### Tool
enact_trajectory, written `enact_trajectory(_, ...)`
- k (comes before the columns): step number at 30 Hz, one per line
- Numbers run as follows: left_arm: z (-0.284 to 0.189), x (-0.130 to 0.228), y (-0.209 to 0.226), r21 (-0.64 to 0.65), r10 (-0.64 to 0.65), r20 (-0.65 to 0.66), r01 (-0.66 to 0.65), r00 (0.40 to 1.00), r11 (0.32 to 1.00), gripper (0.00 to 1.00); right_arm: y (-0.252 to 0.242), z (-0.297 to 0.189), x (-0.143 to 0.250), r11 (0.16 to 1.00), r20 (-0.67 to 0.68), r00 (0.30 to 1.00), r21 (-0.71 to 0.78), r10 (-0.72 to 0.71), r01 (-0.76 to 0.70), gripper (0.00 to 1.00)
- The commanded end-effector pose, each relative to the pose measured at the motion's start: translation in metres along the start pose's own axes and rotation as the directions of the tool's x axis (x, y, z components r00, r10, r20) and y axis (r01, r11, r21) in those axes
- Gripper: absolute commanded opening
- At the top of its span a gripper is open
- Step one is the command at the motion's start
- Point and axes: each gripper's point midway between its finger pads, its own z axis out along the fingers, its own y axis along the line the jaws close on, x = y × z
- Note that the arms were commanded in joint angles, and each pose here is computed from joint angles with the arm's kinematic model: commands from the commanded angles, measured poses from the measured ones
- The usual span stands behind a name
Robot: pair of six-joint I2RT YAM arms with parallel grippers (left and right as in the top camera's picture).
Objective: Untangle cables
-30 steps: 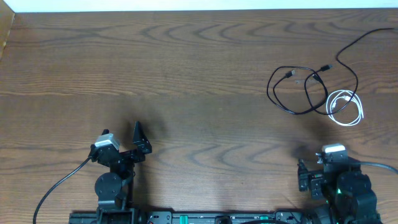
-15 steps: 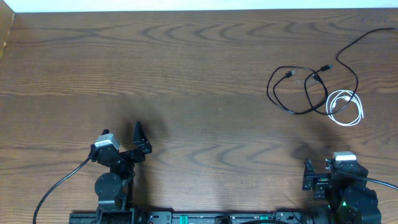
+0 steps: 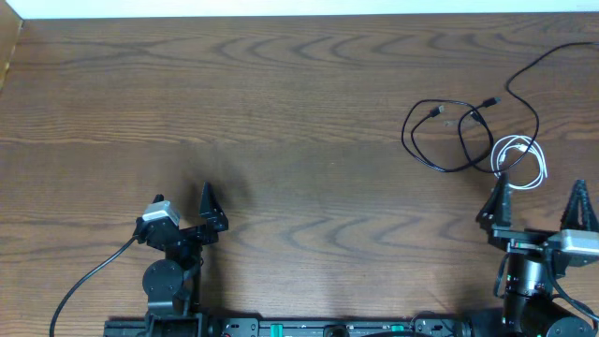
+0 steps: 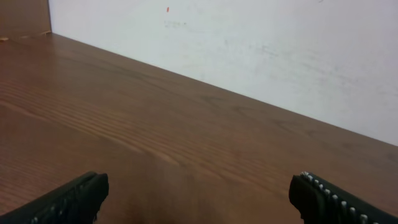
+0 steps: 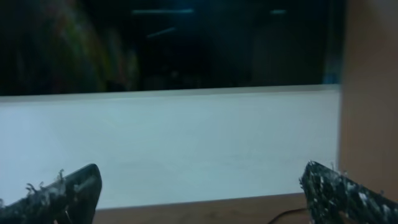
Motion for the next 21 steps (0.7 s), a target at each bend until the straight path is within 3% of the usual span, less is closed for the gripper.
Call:
enact_trajectory(1, 0.001, 0.016, 0.009, -0.041, 0.022, -0.046, -0.024, 0.999, 0.999, 0.99, -0.008, 0.000, 0.002, 0.999, 0.009, 1.000, 0.036, -0.009, 0.009, 0.99)
enact_trajectory(11, 0.001, 0.016, 0.009, -0.041, 0.022, -0.046, -0.024, 0.999, 0.999, 0.98, -0.009, 0.002, 0.034, 0.999, 0.011, 1.000, 0.043, -0.012, 0.011, 0.99)
enact_trajectory(21, 0.001, 0.016, 0.009, -0.041, 0.022, -0.046, -0.024, 0.999, 0.999, 0.99, -0.012, -0.007, 0.128, 0.998, -0.233, 0.971, 0.037, -0.049, 0.059, 0.99)
